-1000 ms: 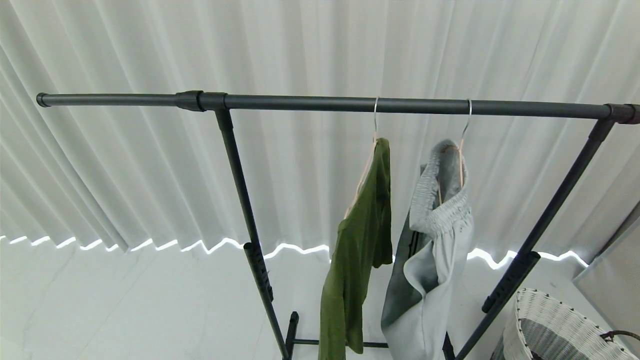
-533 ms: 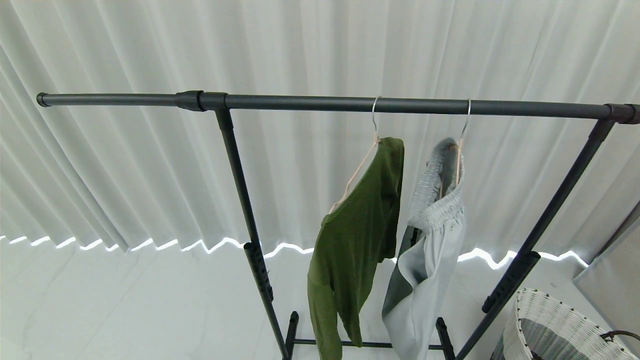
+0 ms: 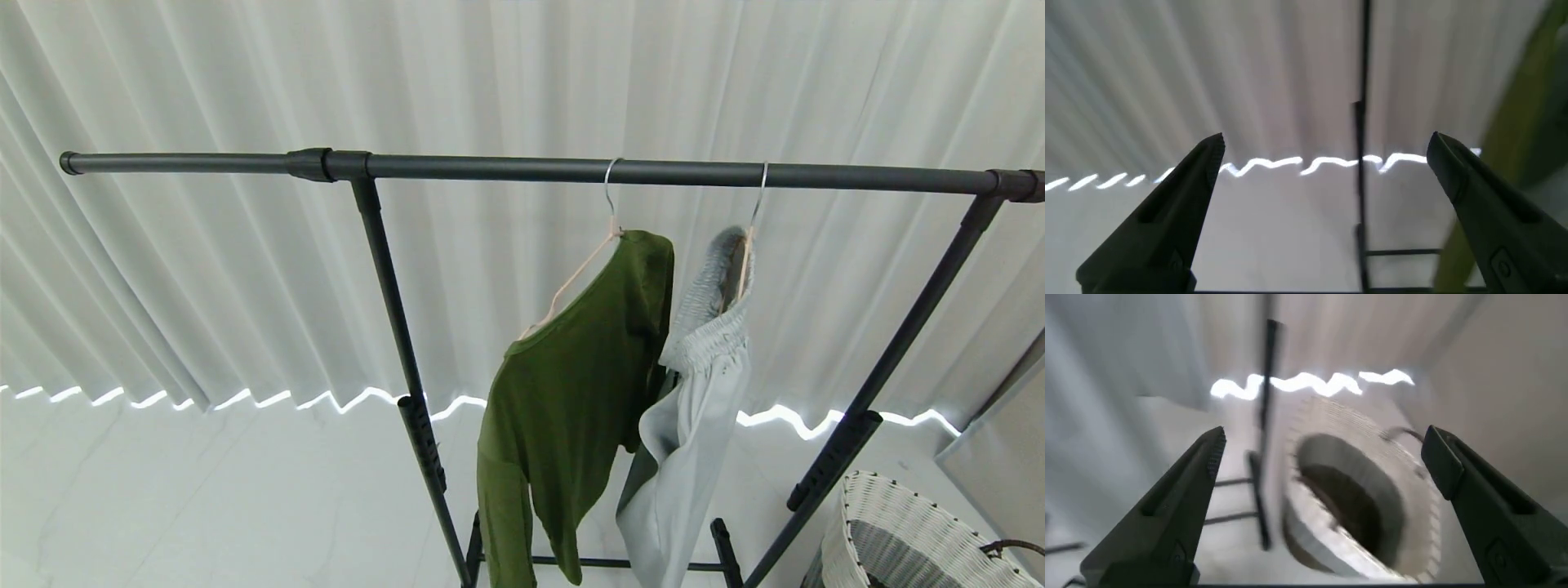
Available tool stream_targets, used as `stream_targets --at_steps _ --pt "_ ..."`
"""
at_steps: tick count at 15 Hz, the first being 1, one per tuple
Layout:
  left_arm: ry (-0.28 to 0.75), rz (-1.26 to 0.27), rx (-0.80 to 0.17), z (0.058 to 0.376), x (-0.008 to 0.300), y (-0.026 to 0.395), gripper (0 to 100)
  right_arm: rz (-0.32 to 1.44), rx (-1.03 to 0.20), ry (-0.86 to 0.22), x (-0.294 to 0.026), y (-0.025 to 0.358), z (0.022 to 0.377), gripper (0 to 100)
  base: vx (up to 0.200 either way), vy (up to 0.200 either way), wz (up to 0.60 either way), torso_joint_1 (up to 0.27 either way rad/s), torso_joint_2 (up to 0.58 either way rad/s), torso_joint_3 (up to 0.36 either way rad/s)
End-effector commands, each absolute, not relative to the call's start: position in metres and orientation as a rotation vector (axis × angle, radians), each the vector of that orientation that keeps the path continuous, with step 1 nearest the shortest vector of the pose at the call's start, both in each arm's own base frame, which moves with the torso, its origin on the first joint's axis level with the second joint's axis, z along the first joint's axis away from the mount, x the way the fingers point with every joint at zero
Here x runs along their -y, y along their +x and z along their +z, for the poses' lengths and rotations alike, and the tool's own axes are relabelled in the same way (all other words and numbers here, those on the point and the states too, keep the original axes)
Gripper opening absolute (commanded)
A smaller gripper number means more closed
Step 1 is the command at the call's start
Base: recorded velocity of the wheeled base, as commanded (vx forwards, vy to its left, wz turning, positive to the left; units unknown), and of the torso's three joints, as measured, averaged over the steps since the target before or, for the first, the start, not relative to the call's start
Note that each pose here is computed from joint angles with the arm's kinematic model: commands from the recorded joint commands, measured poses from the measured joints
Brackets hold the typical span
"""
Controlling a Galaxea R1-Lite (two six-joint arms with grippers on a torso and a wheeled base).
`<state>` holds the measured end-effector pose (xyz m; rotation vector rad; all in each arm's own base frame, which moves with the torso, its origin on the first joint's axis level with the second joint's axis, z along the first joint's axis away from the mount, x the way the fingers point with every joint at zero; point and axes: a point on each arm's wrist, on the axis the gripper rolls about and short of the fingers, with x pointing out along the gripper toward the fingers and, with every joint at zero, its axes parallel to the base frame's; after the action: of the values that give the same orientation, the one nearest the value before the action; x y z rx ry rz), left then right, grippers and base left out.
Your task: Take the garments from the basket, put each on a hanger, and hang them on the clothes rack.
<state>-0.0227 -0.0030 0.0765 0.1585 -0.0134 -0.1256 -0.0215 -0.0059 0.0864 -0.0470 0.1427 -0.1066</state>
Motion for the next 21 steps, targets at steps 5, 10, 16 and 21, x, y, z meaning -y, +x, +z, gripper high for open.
stream_targets --at_steps 5,10,16,21 --pt "0.098 -0.122 -0.012 0.0744 0.0029 -0.0233 100 0.244 -0.101 -0.071 -0.0004 -0.0175 0.0815 100 0.000 0.000 0.00 0.000 0.00 0.000" --pt "0.097 -0.122 -0.012 0.0744 0.0029 -0.0233 100 -0.154 -0.149 -0.060 0.0016 -0.0143 0.0827 100 0.000 0.000 0.00 0.000 0.00 0.000" --pt "0.097 -0.122 -0.012 0.0744 0.0029 -0.0233 100 0.028 -0.097 -0.021 -0.0051 -0.0167 0.0816 100 0.000 0.000 0.00 0.000 0.00 0.000" --pt "0.097 -0.122 -0.012 0.0744 0.0029 -0.0233 100 -0.141 -0.045 0.066 -0.0009 -0.0145 0.0829 100 0.000 0.000 0.00 0.000 0.00 0.000"
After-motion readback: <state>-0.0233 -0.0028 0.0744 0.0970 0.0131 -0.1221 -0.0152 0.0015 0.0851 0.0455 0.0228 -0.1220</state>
